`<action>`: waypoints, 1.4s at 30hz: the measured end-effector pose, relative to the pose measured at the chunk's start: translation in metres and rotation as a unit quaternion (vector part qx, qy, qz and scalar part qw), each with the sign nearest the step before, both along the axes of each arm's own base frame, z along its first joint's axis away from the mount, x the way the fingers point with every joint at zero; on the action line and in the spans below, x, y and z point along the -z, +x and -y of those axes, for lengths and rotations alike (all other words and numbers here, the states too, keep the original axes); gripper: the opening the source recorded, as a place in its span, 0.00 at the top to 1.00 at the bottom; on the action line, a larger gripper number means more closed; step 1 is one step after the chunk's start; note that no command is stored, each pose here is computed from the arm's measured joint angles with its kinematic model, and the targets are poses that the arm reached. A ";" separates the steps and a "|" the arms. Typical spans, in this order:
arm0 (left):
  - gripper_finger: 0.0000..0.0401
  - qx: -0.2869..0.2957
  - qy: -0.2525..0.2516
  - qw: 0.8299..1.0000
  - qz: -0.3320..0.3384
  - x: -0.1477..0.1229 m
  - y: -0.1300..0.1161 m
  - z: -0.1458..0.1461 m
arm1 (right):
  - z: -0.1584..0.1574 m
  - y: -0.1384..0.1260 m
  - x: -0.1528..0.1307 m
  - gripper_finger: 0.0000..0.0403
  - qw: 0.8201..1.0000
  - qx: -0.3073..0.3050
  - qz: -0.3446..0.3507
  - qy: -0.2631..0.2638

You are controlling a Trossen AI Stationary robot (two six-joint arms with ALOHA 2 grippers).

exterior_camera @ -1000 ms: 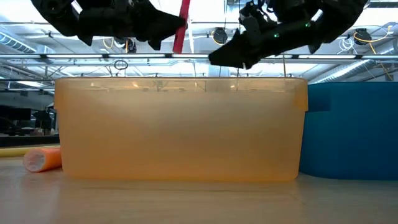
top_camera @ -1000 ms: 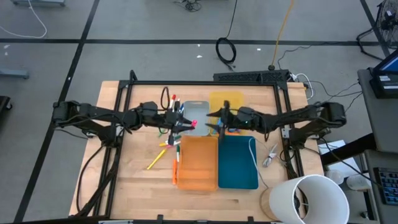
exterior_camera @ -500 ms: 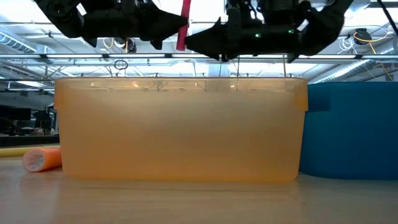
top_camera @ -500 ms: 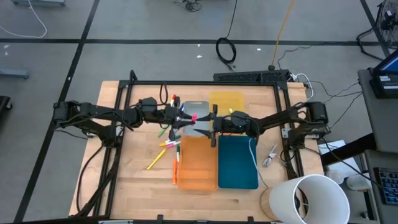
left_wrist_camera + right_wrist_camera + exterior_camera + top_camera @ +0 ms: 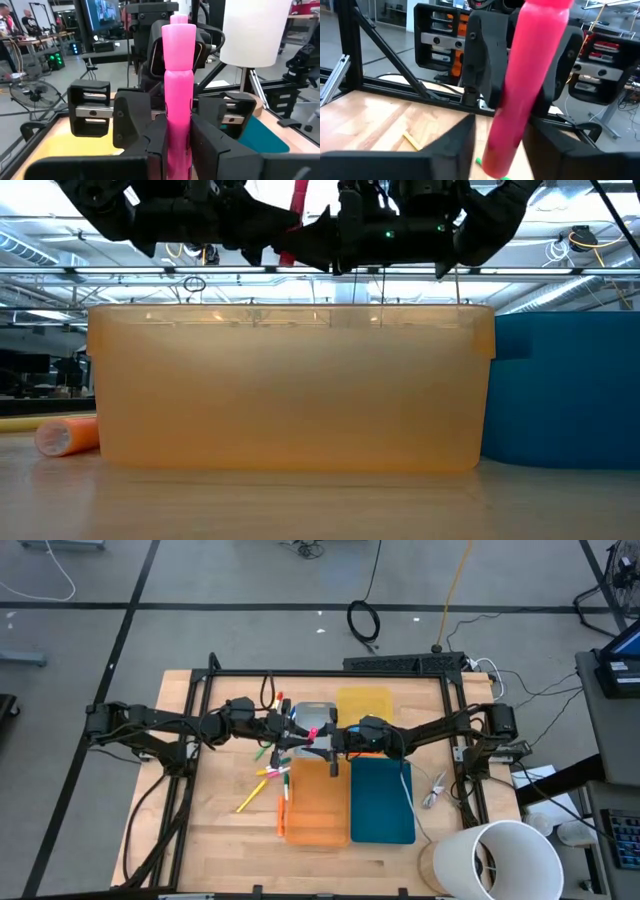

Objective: Pick & Place Markers
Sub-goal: Put the pink highlighter pen into the yellow bin

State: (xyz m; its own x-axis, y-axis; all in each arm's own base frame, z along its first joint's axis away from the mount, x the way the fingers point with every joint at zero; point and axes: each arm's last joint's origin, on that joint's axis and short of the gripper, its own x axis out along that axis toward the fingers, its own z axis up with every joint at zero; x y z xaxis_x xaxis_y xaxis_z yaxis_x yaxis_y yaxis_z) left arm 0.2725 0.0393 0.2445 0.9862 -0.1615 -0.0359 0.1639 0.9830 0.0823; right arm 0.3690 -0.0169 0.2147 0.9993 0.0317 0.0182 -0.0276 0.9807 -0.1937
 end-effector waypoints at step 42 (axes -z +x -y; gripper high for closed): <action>0.20 -0.371 -0.041 0.896 -0.240 0.004 -0.067 0.032 | 0.009 -0.087 -0.019 0.88 0.904 0.233 -0.352 0.061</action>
